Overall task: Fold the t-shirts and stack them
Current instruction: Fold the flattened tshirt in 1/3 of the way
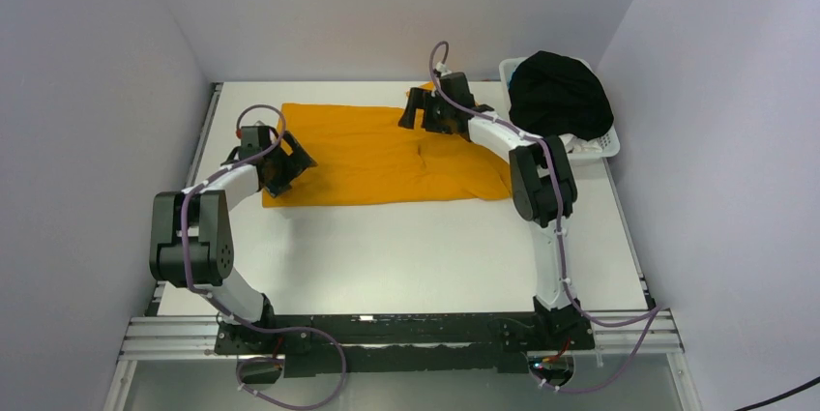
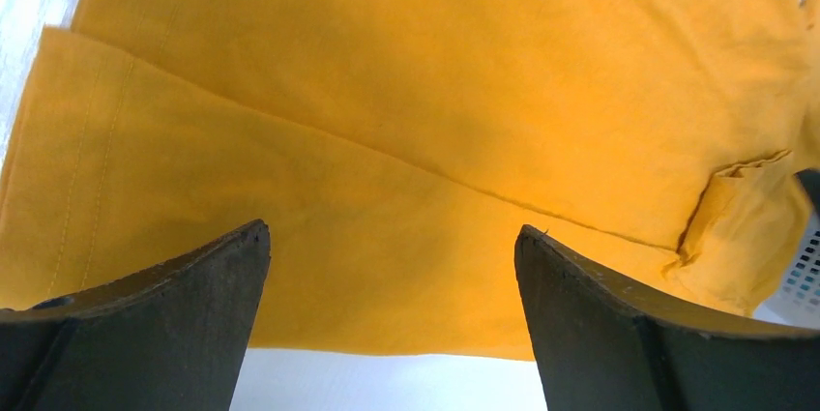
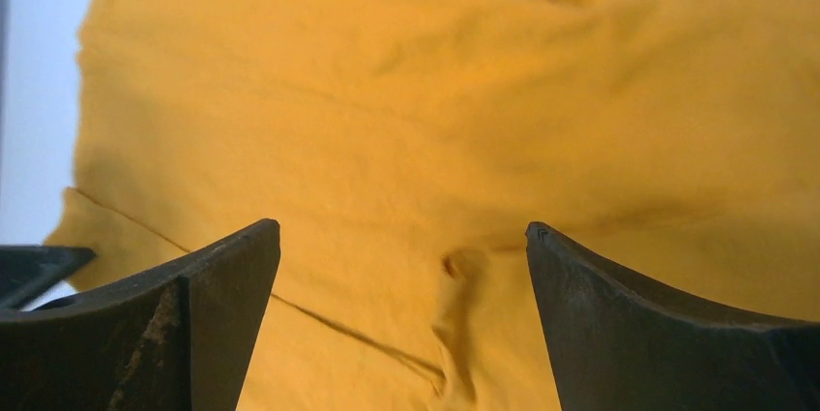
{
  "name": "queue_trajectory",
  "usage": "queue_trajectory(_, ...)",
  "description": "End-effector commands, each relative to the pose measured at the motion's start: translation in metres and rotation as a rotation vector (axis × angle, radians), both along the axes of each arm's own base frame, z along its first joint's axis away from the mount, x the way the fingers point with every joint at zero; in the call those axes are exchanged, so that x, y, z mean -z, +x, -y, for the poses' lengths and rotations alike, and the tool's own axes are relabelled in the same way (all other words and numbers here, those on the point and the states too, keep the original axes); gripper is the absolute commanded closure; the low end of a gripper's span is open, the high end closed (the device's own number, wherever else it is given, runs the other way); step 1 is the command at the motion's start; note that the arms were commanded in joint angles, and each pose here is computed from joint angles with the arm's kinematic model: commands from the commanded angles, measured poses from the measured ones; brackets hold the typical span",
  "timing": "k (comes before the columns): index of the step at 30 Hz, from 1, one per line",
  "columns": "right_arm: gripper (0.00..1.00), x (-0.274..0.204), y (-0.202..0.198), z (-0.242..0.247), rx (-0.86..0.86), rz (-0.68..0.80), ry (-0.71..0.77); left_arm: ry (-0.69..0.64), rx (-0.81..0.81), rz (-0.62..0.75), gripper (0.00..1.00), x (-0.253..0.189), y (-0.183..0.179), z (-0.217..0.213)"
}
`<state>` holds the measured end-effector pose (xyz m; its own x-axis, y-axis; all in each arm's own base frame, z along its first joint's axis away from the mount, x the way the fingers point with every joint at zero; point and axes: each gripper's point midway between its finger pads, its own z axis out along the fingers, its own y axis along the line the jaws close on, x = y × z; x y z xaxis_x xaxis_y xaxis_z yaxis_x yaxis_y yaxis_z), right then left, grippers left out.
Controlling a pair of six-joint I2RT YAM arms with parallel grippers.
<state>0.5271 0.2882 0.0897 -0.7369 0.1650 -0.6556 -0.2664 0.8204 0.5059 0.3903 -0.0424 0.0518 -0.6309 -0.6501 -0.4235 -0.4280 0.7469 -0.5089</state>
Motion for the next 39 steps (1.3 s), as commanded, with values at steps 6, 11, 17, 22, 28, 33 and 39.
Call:
queue_trajectory(6,0.0,0.034,-0.056,0.068,0.166,-0.058,-0.198,-0.021,0.056,0.05,0.01,-0.009,0.038,0.007)
queue_trajectory(11,0.0,0.066,-0.104,0.072,0.133,-0.165,-0.166,-0.058,0.082,-0.026,0.01,0.021,0.014,0.015)
queue_trajectory(17,0.0,0.067,-0.174,0.08,0.089,-0.238,-0.123,-0.056,0.11,-0.1,0.01,0.038,-0.045,0.018)
queue_trajectory(22,0.0,0.053,-0.223,0.089,0.056,-0.25,-0.136,-0.094,0.105,-0.121,0.01,0.039,-0.094,0.028)
queue_trajectory(28,0.0,0.06,-0.281,0.102,0.021,-0.326,-0.146,-0.058,0.072,-0.185,0.01,0.05,-0.156,0.03)
queue_trajectory(33,0.0,0.049,-0.297,0.104,0.022,-0.309,-0.137,-0.014,0.008,-0.209,0.01,0.059,-0.187,0.019)
queue_trajectory(39,0.0,0.04,-0.314,0.103,0.003,-0.312,-0.118,-0.01,-0.019,-0.186,0.01,0.052,-0.194,0.015)
